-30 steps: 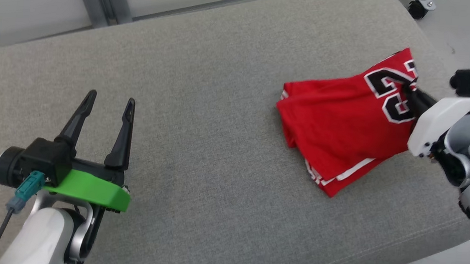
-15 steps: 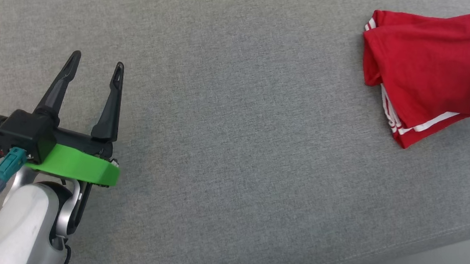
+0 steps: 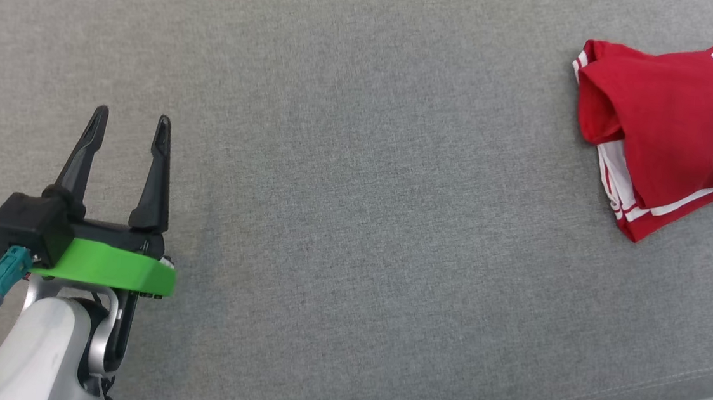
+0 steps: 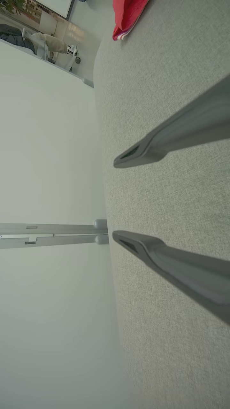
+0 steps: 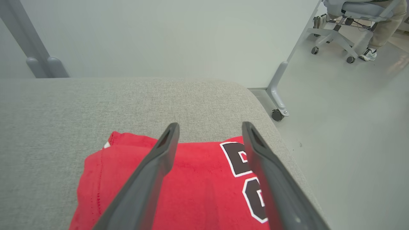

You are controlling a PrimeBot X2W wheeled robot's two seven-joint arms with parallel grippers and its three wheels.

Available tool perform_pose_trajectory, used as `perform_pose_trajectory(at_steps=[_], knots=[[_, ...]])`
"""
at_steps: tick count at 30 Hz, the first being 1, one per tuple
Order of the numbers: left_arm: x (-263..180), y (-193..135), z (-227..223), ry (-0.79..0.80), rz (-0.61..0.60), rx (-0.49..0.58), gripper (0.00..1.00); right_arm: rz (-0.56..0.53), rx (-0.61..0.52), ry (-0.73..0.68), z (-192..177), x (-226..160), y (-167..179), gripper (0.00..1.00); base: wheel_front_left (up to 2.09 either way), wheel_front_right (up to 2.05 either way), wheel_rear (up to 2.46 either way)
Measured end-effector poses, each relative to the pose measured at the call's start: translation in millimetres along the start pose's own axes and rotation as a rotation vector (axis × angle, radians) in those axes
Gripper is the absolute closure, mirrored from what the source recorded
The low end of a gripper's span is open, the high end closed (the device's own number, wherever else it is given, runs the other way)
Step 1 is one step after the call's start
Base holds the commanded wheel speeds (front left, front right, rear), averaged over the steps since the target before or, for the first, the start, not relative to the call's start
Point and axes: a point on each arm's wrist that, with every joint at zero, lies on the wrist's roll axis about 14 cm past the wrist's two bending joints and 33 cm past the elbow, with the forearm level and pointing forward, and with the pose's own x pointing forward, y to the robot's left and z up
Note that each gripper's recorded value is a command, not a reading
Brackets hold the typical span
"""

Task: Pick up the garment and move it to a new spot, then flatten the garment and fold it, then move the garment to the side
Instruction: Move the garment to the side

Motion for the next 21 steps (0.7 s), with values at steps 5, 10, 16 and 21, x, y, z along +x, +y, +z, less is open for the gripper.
perform_pose_trajectory(at_steps=[5,10,16,21], knots=[[-23,10,19,-0.032,0.067,-0.009,0.00,0.119,0.037,-0.128,34,-24,36,0.00,0.00,0.00,0.00],[-51,18,33,-0.053,0.129,-0.009,0.00,0.190,0.067,-0.220,55,-58,56,0.00,0.00,0.00,0.00],[-85,21,45,-0.073,0.189,-0.006,0.00,0.227,0.124,-0.318,69,-100,71,0.00,0.00,0.00,0.00],[-104,23,58,-0.110,0.221,-0.011,0.00,0.249,0.166,-0.327,56,-128,84,0.00,0.00,0.00,0.00]])
